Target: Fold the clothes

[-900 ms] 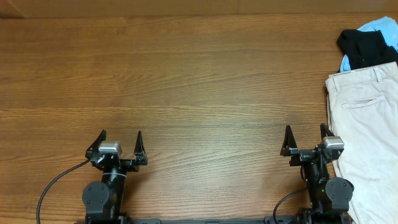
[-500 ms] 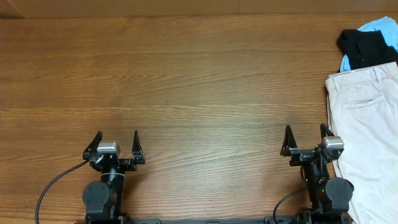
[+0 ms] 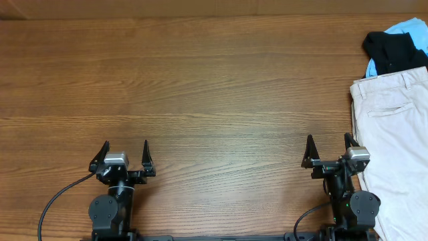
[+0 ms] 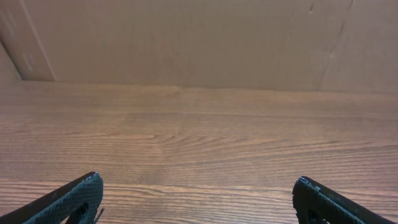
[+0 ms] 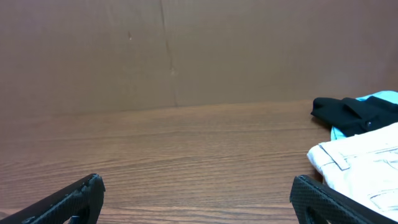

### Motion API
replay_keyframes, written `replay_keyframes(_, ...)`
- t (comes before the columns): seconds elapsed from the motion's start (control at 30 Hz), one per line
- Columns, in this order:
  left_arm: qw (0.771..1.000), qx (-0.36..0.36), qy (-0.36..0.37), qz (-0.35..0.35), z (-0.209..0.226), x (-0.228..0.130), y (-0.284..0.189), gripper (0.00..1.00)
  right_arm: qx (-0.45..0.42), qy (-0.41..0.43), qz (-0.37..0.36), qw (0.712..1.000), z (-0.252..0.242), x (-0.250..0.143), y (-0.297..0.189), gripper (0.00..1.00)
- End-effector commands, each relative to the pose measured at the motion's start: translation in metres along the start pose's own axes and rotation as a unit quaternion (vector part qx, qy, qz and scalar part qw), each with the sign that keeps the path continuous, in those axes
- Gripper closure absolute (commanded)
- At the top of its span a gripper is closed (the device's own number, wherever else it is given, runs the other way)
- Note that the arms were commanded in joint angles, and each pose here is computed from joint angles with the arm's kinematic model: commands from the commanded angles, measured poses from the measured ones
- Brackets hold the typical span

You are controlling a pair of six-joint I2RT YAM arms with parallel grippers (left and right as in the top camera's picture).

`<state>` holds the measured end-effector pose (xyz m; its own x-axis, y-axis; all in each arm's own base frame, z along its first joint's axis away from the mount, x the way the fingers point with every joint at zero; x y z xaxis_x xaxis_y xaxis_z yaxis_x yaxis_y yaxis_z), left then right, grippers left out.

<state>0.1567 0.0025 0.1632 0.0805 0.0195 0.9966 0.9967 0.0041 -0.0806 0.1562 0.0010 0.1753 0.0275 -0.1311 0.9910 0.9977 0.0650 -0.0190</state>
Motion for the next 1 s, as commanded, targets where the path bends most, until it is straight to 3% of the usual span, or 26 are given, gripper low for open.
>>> replay_keyframes(0.0, 1.0, 0.004, 0.008, -0.001, 0.0, -0.001, 0.0, 0.0, -0.007, 0.0, -0.003, 1.0, -0.002, -0.002, 0.0, 0.0)
replay_keyframes(0.57, 1.0, 0.004, 0.008, -0.001, 0.0, -0.001, 0.0, 0.0, -0.004, 0.0, -0.004, 1.0, -0.001, -0.002, 0.0, 0.0)
replay_keyframes(0.63, 1.0, 0.004, 0.008, -0.001, 0.0, -0.001, 0.0, 0.0, 0.049, 0.018, -0.021, 0.998, 0.008, 0.005, -0.001, 0.0)
replay_keyframes(0.73, 1.0, 0.004, 0.008, -0.001, 0.0, -0.001, 0.0, 0.0, 0.217, 0.097, -0.001, 0.971, 0.035, 0.01, -0.008, 0.0)
replay_keyframes(0.97, 1.0, 0.004, 0.008, -0.001, 0.0, -0.001, 0.0, 0.0, 0.283, 0.13, -0.029, 0.95, 0.045, 0.026, -0.016, 0.0)
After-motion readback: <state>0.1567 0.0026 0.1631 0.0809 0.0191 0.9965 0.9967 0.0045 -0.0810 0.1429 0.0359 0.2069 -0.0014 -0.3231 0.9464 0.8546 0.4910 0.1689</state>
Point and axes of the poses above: each gripper's point midway between its finger pads, its own y axis out along the fingers, its own z axis along the line the jaws close on, x = y × z, the point moved 9 cm from there along -y, back along the fingers, and after that the axes turned 2 degrees about y, right-handed, at the moved point
